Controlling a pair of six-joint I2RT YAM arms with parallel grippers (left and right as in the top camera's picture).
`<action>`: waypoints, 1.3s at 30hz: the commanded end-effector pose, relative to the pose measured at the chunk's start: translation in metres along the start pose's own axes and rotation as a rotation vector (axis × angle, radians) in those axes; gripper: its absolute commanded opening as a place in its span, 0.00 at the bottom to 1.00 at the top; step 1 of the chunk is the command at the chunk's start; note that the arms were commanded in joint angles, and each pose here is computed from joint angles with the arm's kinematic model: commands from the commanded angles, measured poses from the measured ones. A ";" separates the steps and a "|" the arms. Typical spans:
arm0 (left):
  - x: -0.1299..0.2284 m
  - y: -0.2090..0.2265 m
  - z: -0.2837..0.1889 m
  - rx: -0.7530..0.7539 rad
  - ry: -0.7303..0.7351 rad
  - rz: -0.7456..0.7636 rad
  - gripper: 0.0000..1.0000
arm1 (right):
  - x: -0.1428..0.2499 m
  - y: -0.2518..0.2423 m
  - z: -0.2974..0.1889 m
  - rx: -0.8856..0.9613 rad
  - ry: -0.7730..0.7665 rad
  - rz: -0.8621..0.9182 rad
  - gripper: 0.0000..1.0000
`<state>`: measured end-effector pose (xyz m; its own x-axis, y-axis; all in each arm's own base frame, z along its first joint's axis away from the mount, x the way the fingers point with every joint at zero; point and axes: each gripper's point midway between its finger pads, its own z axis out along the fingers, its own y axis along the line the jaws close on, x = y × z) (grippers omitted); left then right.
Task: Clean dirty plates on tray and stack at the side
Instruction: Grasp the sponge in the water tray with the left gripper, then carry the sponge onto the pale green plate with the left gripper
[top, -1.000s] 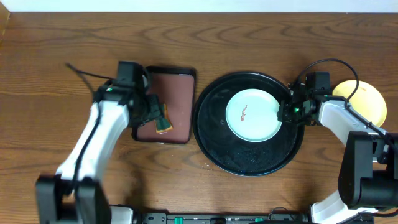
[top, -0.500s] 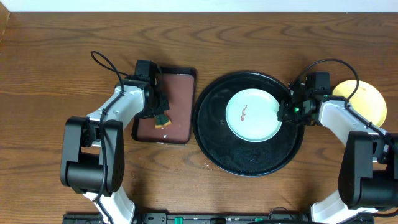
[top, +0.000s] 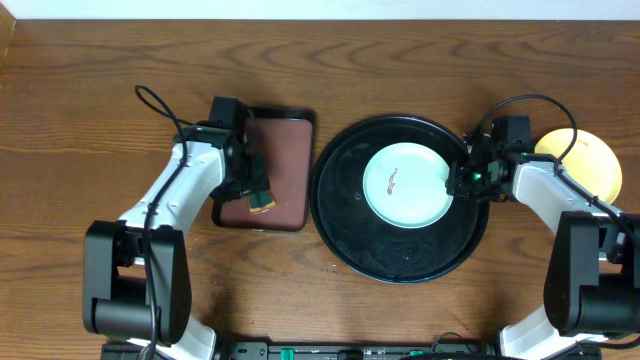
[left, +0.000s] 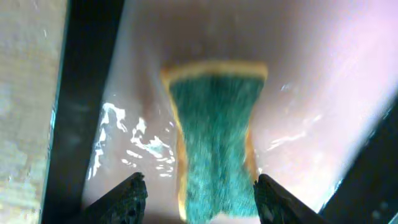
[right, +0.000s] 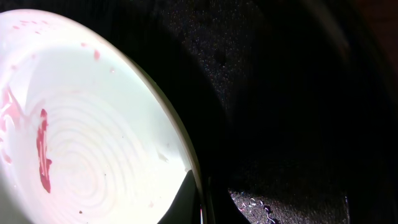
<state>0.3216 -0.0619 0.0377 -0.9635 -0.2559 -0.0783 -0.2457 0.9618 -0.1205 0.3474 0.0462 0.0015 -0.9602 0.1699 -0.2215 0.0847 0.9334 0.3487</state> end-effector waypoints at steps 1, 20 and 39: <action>0.022 -0.006 0.014 -0.007 0.060 0.025 0.57 | 0.011 -0.007 0.008 0.038 0.041 0.025 0.01; 0.011 -0.025 0.013 -0.083 0.001 0.164 0.45 | 0.009 -0.007 0.008 0.036 0.035 0.042 0.01; 0.013 -0.012 0.036 -0.047 -0.009 -0.013 0.26 | 0.009 -0.005 0.008 0.029 0.034 0.041 0.01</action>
<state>0.3294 -0.0708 0.0143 -0.9537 -0.2644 -0.1434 -0.2587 0.9643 -0.0574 0.3474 0.0463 0.0016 -0.9582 0.1905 -0.2136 0.1057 0.9292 0.3542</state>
